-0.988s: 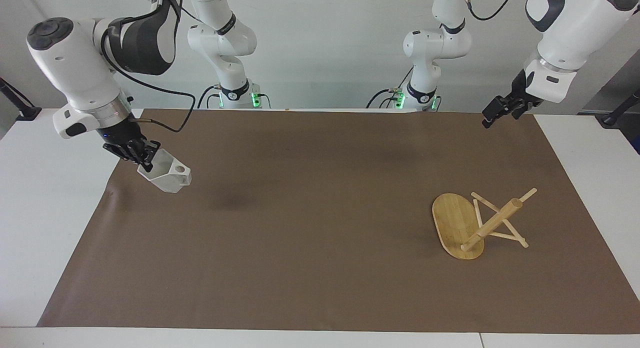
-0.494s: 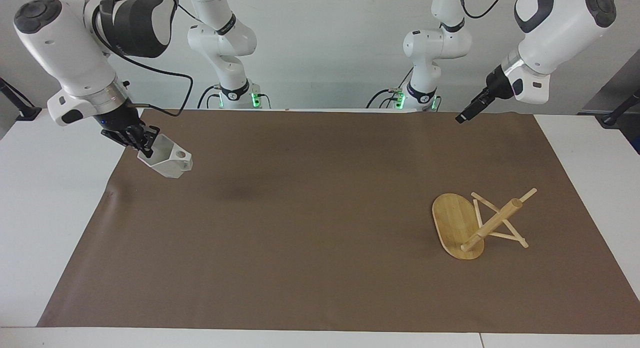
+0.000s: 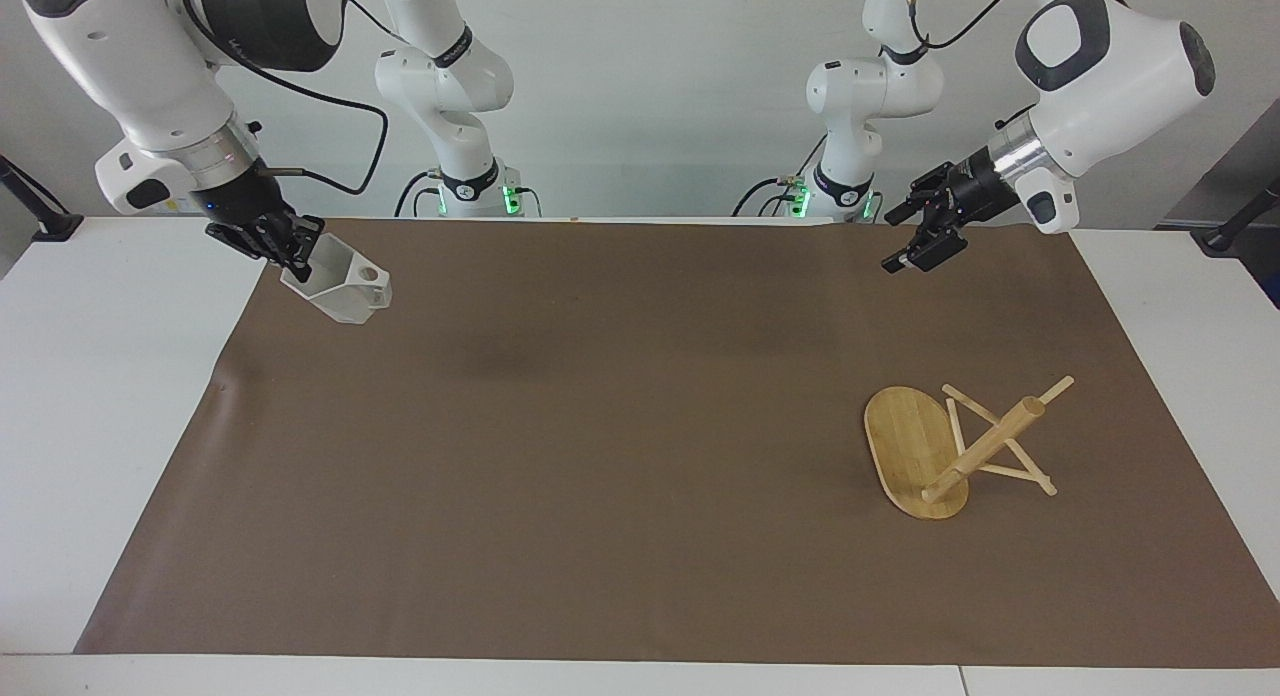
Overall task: Hang cup on rack
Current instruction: 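Lift the cup with the right gripper while the left gripper approaches, then carry the cup toward the left gripper while the left gripper opens, then grasp the cup with the left gripper while the right gripper releases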
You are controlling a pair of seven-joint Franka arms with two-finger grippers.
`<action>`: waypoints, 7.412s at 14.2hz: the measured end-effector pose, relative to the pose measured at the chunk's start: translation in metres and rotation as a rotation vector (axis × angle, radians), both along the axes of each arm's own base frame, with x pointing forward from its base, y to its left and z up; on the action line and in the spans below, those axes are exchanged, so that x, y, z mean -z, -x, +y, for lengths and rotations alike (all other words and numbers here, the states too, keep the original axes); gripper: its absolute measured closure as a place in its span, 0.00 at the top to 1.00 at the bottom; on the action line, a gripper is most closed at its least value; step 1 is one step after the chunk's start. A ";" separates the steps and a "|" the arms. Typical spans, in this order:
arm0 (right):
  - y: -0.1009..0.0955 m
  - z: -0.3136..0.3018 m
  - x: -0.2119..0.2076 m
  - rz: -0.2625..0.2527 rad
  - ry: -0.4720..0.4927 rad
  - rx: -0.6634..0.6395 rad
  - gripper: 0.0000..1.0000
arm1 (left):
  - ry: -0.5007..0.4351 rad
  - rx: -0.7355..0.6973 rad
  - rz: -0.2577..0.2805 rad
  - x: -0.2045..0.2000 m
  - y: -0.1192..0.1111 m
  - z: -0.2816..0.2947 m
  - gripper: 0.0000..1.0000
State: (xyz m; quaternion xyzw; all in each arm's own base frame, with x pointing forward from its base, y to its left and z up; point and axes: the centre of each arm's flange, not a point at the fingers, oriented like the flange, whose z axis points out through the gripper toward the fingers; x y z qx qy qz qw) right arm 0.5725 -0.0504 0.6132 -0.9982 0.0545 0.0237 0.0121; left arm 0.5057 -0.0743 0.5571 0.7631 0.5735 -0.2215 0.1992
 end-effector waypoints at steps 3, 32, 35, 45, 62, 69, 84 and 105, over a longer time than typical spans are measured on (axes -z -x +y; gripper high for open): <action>0.001 0.027 -0.001 0.009 -0.019 -0.046 0.04 | 0.083 -0.115 0.031 0.003 -0.010 0.003 1.00; 0.070 0.393 0.014 -0.073 -0.599 0.206 0.04 | 0.397 -0.343 0.183 0.031 -0.027 -0.090 1.00; 0.076 0.402 0.020 -0.071 -0.600 0.204 0.04 | 0.398 -0.336 0.205 0.034 -0.026 -0.085 1.00; 0.092 0.423 0.027 -0.007 -0.630 0.227 0.04 | 0.306 -0.318 0.220 0.036 -0.029 -0.041 1.00; 0.088 0.423 0.024 -0.033 -0.646 0.239 0.04 | 0.290 -0.177 0.310 0.016 0.002 -0.082 1.00; 0.087 0.423 0.022 -0.044 -0.656 0.259 0.04 | 0.281 -0.178 0.315 0.024 0.010 -0.092 1.00; 0.088 0.424 0.018 -0.048 -0.669 0.265 0.21 | 0.288 -0.202 0.279 0.011 0.011 -0.086 0.71; 0.069 0.401 0.021 -0.095 -0.670 0.242 1.00 | 0.085 -0.667 0.210 0.063 -0.010 -0.041 0.71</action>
